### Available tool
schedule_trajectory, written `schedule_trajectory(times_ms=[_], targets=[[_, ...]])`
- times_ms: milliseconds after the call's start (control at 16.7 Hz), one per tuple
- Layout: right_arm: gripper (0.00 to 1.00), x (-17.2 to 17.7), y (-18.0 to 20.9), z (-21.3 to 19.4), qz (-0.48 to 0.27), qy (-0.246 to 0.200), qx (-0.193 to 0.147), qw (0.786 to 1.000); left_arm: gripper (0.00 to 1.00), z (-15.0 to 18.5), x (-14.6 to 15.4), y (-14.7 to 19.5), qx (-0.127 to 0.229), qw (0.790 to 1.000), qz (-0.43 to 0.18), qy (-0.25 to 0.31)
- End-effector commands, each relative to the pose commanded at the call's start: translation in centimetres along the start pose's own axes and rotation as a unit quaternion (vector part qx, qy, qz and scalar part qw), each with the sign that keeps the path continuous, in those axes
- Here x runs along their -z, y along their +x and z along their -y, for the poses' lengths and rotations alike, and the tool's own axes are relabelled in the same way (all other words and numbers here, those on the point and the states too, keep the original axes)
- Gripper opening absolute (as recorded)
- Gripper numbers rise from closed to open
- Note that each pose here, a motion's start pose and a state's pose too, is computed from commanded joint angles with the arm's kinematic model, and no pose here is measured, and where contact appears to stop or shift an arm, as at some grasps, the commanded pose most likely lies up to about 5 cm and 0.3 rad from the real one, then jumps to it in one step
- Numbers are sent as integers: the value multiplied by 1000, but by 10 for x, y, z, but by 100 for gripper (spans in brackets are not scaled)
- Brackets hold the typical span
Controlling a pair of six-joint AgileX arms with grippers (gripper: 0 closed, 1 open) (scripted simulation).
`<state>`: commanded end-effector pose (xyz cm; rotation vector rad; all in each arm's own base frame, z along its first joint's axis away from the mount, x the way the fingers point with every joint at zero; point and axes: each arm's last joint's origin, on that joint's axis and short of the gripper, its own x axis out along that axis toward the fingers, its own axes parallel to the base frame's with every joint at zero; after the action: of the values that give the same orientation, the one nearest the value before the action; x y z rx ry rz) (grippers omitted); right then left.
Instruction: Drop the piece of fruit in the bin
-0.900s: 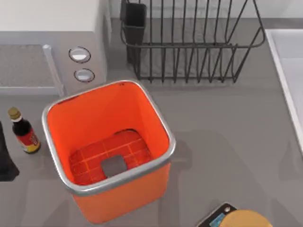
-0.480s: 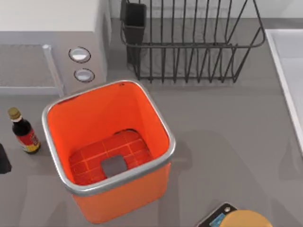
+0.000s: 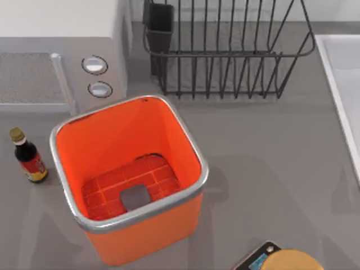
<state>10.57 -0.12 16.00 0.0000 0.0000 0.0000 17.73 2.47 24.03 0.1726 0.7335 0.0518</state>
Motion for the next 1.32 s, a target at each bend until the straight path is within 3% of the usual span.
schedule_trajectory(times_ms=[300,660,840,1320], targets=[[100,0,0,0,0,0,0,1000,100,-29,-43,72,46,977,-204,29],[100,0,0,0,0,0,0,1000,100,-54,-45,145,105,921,-372,42],[100,0,0,0,0,0,0,1000,100,-57,-43,159,119,905,-406,47],[100,0,0,0,0,0,0,1000,100,-56,-35,160,119,904,-407,47]])
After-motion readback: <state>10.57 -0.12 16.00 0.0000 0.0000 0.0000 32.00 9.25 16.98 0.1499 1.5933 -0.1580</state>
